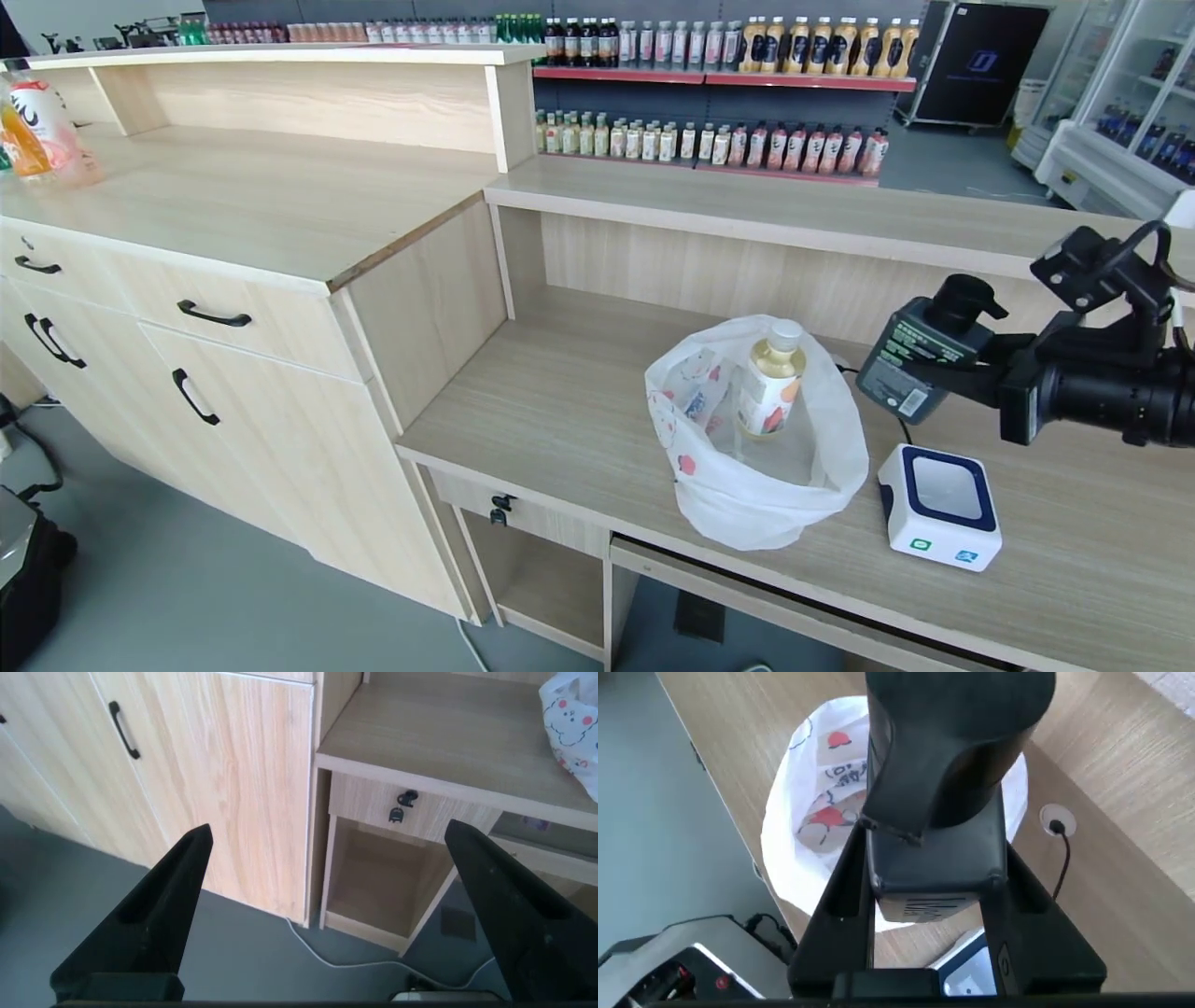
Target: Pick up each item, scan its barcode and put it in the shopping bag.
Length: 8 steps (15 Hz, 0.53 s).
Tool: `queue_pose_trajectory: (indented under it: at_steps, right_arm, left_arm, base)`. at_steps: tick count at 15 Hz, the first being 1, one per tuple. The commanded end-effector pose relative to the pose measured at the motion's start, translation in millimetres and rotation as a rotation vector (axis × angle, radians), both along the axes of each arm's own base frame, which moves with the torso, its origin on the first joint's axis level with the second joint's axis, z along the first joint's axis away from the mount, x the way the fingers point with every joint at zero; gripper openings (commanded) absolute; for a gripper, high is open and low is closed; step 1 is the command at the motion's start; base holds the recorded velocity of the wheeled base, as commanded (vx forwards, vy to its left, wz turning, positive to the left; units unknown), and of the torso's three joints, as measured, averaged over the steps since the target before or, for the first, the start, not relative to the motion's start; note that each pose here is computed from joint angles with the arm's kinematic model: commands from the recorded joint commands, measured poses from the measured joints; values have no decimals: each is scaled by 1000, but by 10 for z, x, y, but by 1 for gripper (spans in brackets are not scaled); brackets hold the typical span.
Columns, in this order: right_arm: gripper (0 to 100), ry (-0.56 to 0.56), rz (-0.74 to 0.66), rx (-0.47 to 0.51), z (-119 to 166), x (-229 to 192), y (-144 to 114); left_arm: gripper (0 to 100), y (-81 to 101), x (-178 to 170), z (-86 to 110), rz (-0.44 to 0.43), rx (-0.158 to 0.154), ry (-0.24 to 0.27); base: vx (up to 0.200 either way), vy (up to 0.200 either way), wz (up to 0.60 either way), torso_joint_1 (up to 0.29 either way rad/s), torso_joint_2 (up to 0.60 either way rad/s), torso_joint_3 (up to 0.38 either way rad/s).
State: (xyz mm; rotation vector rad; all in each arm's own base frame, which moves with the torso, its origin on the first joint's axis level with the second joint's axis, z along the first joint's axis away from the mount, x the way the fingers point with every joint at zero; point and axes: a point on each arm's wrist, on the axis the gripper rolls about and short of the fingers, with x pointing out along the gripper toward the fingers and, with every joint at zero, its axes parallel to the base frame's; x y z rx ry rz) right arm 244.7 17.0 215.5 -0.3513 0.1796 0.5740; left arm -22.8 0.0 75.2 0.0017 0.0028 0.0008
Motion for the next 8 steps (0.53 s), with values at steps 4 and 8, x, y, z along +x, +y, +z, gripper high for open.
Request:
queue_pose_trajectory:
  at_steps: [4, 8]
  right_arm:
    - [0, 152, 50, 15, -615, 297, -195]
    - [0, 113, 189, 26, -877, 524, -210]
  left_arm:
    - [100, 0, 0, 1, 1, 0, -1]
    - [100, 0, 0, -1, 1, 0, 0]
  base:
    - [0, 0, 0, 0, 0, 0]
    - [0, 0, 0, 0, 0, 0]
